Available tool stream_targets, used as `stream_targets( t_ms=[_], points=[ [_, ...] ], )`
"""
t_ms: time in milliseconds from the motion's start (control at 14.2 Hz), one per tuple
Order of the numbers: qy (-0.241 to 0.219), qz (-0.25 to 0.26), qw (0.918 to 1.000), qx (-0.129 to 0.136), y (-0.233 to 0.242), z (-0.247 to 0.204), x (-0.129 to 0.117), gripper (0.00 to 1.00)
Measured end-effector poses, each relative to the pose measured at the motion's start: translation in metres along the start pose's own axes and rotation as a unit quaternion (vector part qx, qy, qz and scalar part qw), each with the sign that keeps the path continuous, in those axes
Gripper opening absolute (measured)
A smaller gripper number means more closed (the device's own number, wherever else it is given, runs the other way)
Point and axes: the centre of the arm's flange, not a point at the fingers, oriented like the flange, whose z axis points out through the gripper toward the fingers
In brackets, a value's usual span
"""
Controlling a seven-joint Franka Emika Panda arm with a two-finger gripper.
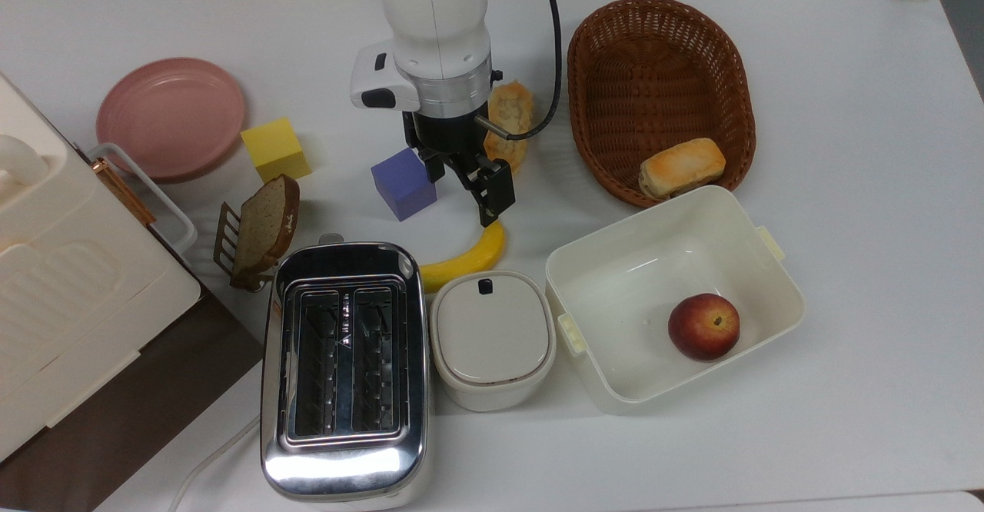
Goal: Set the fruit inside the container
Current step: 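Move the open gripper down toward the yellow banana, then lower the gripper onto the banana and close it around the banana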
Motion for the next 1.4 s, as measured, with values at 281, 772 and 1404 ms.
stream_targets(
  t_ms=[281,772,1404],
  points=[
    [0.002,-0.002,1.0,-0.002,0.0,0.002,0.0,1.0],
    [0.008,-0.008,0.9999,-0.003,0.0,0.02,0.002,1.0],
    [0.014,-0.021,0.9996,-0.009,-0.003,0.037,0.0,0.91]
  ],
)
